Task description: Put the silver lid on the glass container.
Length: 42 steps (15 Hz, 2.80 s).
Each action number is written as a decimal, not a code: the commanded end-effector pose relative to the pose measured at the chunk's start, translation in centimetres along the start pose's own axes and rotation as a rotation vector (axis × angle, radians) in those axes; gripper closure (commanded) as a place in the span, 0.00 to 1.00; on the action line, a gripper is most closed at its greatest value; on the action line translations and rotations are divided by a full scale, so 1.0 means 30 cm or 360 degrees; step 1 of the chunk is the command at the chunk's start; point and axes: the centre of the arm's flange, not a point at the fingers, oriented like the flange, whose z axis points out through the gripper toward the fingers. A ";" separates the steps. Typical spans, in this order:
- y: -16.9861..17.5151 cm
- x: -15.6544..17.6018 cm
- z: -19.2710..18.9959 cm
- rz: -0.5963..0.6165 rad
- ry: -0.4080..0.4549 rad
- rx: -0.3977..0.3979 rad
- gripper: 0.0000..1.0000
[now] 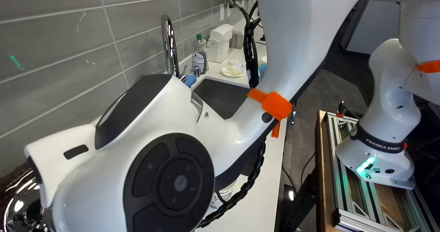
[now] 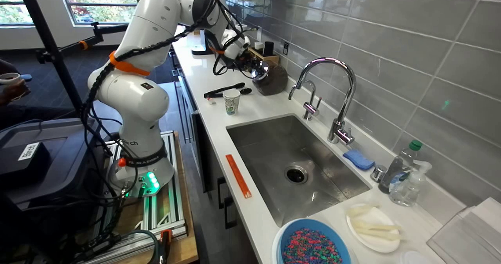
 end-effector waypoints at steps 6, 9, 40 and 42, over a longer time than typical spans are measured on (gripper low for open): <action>-0.026 -0.008 0.035 -0.0009 -0.0012 -0.0001 0.79; -0.023 -0.014 0.035 -0.0005 -0.0020 -0.0002 0.25; 0.059 0.004 -0.369 0.0101 -0.0269 0.0209 0.00; 0.083 -0.017 -0.379 0.0133 -0.0299 0.0211 0.00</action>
